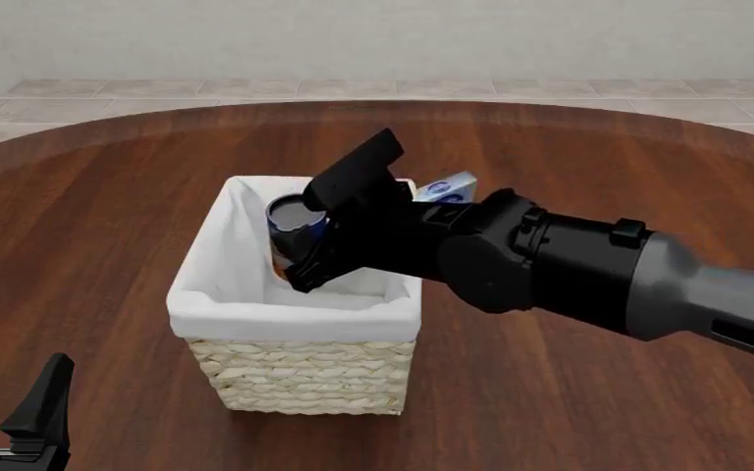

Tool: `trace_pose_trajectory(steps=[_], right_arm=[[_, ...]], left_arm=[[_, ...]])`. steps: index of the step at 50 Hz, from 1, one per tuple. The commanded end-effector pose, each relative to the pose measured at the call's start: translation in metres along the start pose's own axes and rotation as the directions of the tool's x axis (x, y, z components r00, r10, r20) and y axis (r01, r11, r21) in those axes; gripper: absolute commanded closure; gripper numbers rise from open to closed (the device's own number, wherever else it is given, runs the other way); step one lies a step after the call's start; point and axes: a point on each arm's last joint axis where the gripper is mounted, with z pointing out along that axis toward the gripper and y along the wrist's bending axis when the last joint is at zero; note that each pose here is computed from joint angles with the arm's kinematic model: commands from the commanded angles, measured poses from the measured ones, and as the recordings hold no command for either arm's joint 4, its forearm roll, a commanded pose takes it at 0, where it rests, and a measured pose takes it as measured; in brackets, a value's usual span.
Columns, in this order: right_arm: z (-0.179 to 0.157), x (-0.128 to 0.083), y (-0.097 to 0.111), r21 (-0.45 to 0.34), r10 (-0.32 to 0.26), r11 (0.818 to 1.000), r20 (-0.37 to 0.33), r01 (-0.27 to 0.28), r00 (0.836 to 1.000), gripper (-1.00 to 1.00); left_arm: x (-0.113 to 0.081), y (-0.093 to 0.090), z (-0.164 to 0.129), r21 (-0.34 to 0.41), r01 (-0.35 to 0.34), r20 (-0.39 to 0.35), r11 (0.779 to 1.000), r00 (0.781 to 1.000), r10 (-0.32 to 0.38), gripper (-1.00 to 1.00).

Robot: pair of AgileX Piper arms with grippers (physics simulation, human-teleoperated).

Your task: Pick up the alphabet soup and put it in the basket.

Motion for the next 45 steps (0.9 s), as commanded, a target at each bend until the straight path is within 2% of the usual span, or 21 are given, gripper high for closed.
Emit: trace_pose_trajectory(steps=[1,45], right_arm=[[-0.001,-0.003,0.000,-0.001,0.022,1.000,0.011,-0.022,1.000,1.00],[0.005,0.006,0.003,-0.006,0.041,0.999,-0.006,-0.041,0.999,1.00]], left_arm=[[0.000,0.000,0.000,0.000,0.000,0.000,1.000,1.000,0.000,-1.00],[0.000,0.000,0.000,0.000,0.000,0.000,1.000,1.000,0.000,-1.00]])
